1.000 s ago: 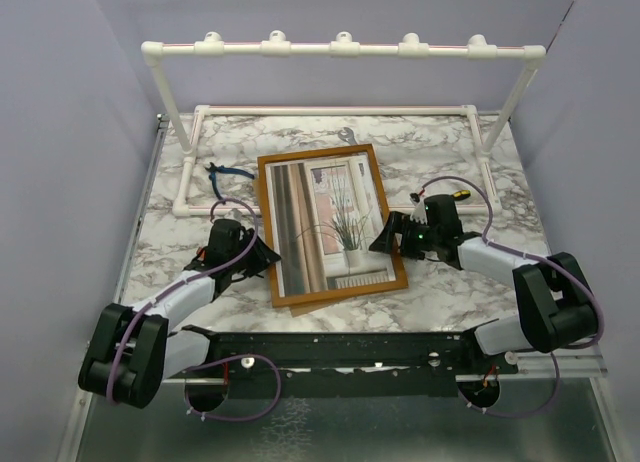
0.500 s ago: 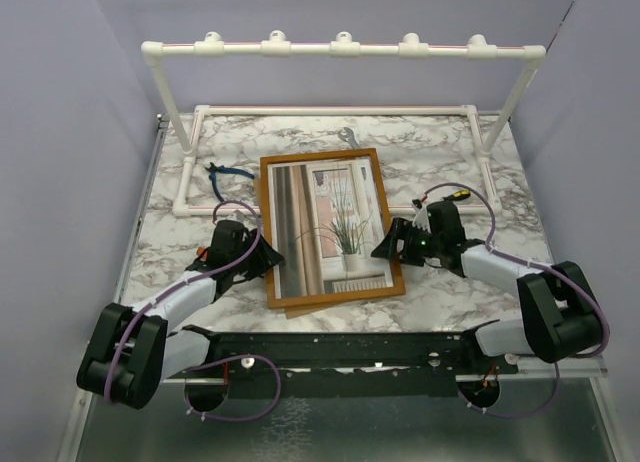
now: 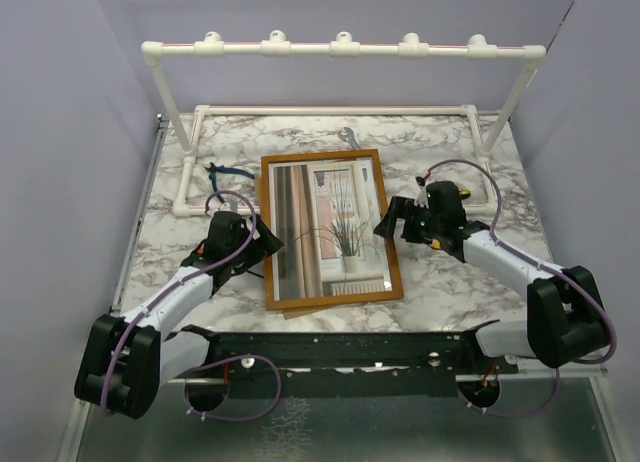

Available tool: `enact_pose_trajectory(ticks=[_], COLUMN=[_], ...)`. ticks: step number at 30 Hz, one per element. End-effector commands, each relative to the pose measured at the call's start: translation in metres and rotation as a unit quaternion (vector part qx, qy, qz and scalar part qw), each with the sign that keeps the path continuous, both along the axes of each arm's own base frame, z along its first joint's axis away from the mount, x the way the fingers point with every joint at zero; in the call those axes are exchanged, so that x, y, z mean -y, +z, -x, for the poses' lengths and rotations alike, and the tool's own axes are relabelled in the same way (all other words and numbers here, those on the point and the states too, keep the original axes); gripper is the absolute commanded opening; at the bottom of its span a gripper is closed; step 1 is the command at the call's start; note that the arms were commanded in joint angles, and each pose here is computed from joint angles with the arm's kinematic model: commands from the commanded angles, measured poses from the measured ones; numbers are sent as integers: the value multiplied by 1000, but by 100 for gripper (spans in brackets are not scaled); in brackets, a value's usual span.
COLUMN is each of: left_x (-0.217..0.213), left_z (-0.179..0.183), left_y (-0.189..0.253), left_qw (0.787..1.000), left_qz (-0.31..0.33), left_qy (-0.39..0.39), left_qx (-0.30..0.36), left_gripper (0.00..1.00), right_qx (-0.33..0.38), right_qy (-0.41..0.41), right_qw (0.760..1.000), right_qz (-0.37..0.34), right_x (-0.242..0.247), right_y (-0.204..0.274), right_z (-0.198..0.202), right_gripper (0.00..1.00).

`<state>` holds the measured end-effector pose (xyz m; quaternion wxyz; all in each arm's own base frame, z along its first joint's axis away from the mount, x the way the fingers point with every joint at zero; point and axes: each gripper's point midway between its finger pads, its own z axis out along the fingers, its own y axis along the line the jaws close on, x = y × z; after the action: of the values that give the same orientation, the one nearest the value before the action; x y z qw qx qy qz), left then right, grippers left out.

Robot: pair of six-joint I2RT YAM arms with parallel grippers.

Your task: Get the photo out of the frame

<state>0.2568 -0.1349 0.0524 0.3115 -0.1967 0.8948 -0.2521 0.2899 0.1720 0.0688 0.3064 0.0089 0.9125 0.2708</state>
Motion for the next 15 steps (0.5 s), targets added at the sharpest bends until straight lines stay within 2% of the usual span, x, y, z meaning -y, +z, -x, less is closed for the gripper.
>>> enact_pose_trajectory(ticks=[1, 9, 15], left_x=[-23, -44, -35], left_z=[-28, -73, -103], left_y=[26, 57, 57], left_qw=[997, 987, 987], left_qz=[-28, -10, 18], left_qy=[51, 120, 111], left_qx=[44, 107, 117], left_gripper=[91, 94, 94], right_qx=[47, 55, 38], right_qy=[-24, -26, -15], right_qw=[998, 998, 998], right_qz=[37, -10, -39], right_x=[8, -7, -12], right_y=[29, 50, 42], right_z=[-39, -108, -147], right_gripper=[100, 100, 100])
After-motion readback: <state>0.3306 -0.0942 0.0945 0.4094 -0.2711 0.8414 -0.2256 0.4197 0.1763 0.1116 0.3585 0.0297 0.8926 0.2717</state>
